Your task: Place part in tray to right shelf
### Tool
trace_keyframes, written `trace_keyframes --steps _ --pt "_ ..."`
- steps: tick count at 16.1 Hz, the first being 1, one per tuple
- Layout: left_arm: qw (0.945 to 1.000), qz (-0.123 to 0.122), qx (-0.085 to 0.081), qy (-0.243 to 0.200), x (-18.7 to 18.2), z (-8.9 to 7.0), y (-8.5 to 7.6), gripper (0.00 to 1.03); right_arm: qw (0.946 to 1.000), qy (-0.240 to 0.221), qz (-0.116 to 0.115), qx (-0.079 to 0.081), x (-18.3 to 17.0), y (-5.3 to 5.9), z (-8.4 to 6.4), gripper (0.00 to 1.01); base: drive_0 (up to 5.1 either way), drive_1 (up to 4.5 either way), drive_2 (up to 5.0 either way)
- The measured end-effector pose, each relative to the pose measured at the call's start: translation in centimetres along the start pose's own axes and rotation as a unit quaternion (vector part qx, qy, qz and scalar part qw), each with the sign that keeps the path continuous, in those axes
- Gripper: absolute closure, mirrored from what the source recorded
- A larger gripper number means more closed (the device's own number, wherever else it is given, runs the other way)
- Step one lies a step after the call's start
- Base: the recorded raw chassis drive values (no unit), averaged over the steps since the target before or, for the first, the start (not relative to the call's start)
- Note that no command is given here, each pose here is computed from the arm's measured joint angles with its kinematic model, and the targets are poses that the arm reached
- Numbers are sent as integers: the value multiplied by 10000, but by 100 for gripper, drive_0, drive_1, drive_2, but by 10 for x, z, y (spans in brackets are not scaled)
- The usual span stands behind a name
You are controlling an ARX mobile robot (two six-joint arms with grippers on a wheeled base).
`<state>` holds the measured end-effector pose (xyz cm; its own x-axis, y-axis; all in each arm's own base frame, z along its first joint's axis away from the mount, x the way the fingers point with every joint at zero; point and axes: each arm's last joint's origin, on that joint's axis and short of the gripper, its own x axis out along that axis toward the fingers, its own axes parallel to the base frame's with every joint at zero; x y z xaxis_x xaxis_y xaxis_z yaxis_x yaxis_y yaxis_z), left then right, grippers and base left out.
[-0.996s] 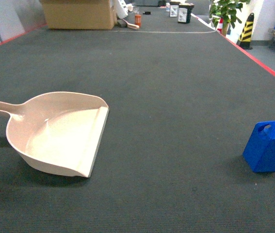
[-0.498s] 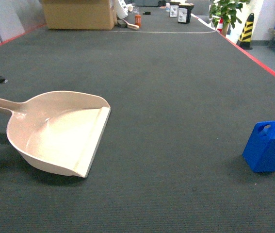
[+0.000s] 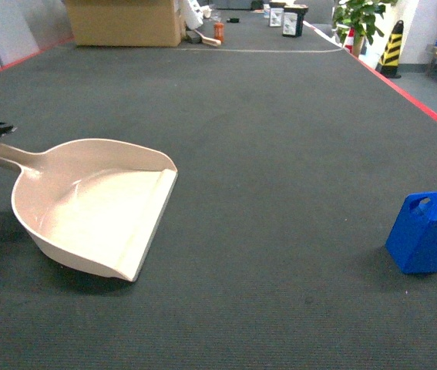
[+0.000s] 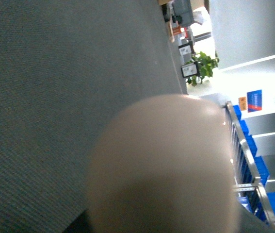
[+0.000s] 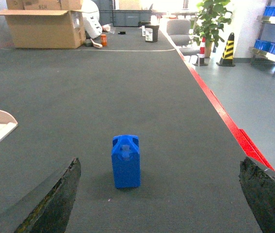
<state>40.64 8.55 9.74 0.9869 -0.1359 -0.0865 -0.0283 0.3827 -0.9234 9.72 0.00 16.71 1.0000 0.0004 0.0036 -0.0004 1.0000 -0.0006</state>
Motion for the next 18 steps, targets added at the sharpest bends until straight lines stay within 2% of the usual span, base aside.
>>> trace_keyframes --steps 1,2,3,4,6,8,10,12,13,15,16,17,18 --pt "9999 -125 -73 4 -3 -2 -3 80 10000 -2 0 0 0 0 0 3 0 0 0" --pt "9997 -205 -123 -1 -9 -5 -5 87 10000 -2 0 0 0 0 0 3 0 0 0" --pt "9994 -244 -245 26 -15 -9 -13 89 10000 -2 0 0 0 0 0 3 0 0 0" --pt "9986 -435 -285 2 -25 -14 -26 89 10000 -2 0 0 0 0 0 3 0 0 0" --pt "9946 -934 -456 -9 -51 -21 -65 89 10000 -2 0 0 0 0 0 3 0 0 0" --pt "9912 -1135 -682 44 -71 -35 -89 89 10000 -2 0 0 0 0 0 3 0 0 0" --pt "9887 -1123 -953 279 -91 -61 -100 89 10000 -4 0 0 0 0 0 3 0 0 0" --pt "9828 -1159 -1351 484 -105 -90 -111 89 10000 -2 0 0 0 0 0 3 0 0 0" --pt "9805 -995 -1538 708 -111 -112 -108 89 10000 -2 0 0 0 0 0 3 0 0 0" --pt "9764 -504 -1581 1382 -117 -159 -95 89 10000 -2 0 0 0 0 0 3 0 0 0" --pt "9733 -361 -1571 1636 -117 -175 -90 89 10000 -2 0 0 0 0 0 3 0 0 0" --pt "9700 -285 -1586 1822 -117 -184 -88 89 10000 0 0 0 0 0 0 3 0 0 0" --pt "9695 -320 -1637 1795 -114 -184 -91 89 10000 0 0 0 0 0 0 3 0 0 0"
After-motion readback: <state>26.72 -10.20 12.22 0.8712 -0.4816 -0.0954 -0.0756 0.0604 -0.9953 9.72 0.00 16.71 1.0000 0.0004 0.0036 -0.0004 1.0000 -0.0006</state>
